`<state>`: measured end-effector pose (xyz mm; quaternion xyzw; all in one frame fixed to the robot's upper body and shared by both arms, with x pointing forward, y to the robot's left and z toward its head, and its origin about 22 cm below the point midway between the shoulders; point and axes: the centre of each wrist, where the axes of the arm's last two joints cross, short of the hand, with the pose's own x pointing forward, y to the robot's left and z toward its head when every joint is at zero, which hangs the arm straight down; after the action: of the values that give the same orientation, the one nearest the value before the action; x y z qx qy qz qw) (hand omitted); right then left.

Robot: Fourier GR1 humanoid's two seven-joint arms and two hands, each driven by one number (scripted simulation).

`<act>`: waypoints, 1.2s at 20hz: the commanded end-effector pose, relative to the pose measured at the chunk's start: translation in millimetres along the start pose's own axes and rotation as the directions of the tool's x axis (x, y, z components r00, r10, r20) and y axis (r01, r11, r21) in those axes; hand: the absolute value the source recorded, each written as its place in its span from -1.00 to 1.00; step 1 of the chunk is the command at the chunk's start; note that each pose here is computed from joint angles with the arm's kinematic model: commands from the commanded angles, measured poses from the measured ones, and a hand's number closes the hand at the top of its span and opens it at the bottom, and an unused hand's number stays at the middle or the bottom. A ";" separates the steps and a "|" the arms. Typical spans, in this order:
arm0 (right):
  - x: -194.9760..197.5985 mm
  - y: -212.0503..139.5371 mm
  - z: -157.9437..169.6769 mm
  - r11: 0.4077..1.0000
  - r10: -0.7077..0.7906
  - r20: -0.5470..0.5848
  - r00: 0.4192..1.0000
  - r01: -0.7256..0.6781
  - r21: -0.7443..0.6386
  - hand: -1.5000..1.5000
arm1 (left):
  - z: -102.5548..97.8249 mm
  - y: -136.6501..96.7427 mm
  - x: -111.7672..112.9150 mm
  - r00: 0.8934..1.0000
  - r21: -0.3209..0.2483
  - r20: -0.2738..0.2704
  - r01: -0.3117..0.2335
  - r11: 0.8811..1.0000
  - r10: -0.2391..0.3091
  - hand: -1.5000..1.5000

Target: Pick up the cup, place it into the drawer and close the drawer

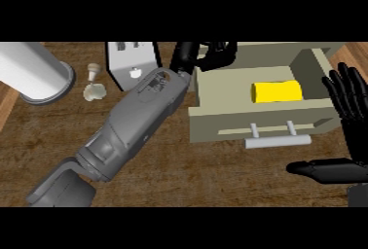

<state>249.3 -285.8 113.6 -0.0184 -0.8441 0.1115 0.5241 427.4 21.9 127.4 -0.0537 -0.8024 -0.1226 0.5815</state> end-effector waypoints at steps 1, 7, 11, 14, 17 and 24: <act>0.8 -3.6 4.9 1.000 -0.016 -0.012 1.000 0.016 0.013 -1.00 | 8.5 -2.6 -15.3 0.995 -0.028 -0.057 0.076 0.997 -0.078 1.00; -8.1 2.7 -0.5 1.000 -0.006 0.008 1.000 0.006 0.010 -1.00 | 7.4 -18.4 -4.6 0.979 -0.079 -0.089 0.177 0.981 -0.184 -1.00; 10.1 -0.5 -5.4 0.999 -0.026 0.032 0.999 0.025 0.030 -1.00 | 10.3 -22.9 -5.7 0.971 -0.041 -0.082 0.221 0.974 -0.224 -1.00; 6.7 -5.0 -7.5 0.998 -0.050 0.034 0.998 0.049 0.030 -1.00 | 17.4 -13.7 -21.8 0.987 -0.014 -0.008 0.162 0.987 -0.162 -1.00; 3.0 6.6 -2.9 0.977 -0.206 0.045 0.978 0.202 0.068 -1.00 | 11.5 -25.1 -1.5 0.991 0.001 0.044 0.130 0.992 -0.130 -1.00; 25.0 -27.2 1.8 0.980 -0.090 0.020 0.996 0.085 0.181 1.00 | 7.1 -29.0 15.5 0.996 0.031 0.085 0.006 0.999 -0.009 -1.00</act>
<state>244.3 -292.8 129.5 0.0804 -0.8436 0.1333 0.5139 409.6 -3.3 129.1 -0.0320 -0.8247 -0.1302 0.5495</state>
